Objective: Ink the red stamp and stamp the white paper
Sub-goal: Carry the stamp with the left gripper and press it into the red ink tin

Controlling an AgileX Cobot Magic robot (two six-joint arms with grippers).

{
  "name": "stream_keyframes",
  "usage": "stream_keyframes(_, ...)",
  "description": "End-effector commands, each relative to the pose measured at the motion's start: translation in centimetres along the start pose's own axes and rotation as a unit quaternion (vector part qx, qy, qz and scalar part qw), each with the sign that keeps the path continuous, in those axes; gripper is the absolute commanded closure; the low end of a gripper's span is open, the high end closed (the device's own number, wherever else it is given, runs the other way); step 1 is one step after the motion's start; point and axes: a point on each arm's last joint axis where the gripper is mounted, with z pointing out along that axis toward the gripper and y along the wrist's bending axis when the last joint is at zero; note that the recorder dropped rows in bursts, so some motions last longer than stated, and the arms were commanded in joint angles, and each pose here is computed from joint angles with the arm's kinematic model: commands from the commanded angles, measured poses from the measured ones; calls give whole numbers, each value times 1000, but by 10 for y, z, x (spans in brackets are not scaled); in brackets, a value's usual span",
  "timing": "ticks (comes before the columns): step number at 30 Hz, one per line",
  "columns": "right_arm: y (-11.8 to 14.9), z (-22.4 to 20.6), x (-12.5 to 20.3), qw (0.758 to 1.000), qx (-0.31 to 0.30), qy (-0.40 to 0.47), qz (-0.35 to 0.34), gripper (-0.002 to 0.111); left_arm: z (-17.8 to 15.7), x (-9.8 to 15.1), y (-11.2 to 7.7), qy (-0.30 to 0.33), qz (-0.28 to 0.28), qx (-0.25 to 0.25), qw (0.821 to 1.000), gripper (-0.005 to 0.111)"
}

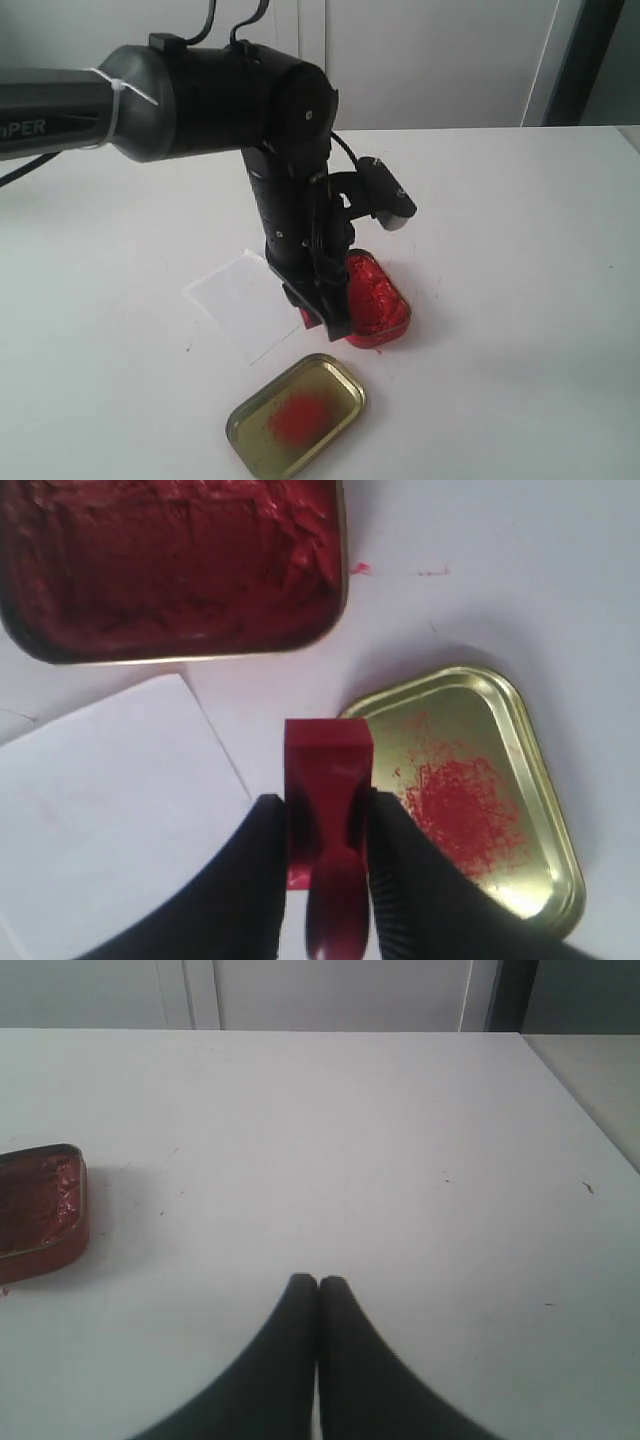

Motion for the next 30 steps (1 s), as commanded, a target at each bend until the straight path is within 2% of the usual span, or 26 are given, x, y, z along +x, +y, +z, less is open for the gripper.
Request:
stream_keyframes(1, 0, 0, 0, 1000, 0, -7, -3, 108, -5, -11, 7, -15, -6, -3, 1000, 107)
stream_keyframes(14, 0, 0, 0, 1000, 0, -7, -3, 108, 2, -45, 31, -36, 1, -21, 999, 107)
stream_keyframes(18, 0, 0, 0, 1000, 0, -7, -3, 108, 1, -44, 49, -38, -20, -18, 999, 107)
stream_keyframes(24, 0, 0, 0, 1000, 0, -7, -3, 108, -1, -36, 76, -50, -67, 18, 996, 107)
stream_keyframes(30, 0, 0, 0, 1000, 0, -7, -3, 108, 8, -38, 86, -49, -79, 32, 995, 107)
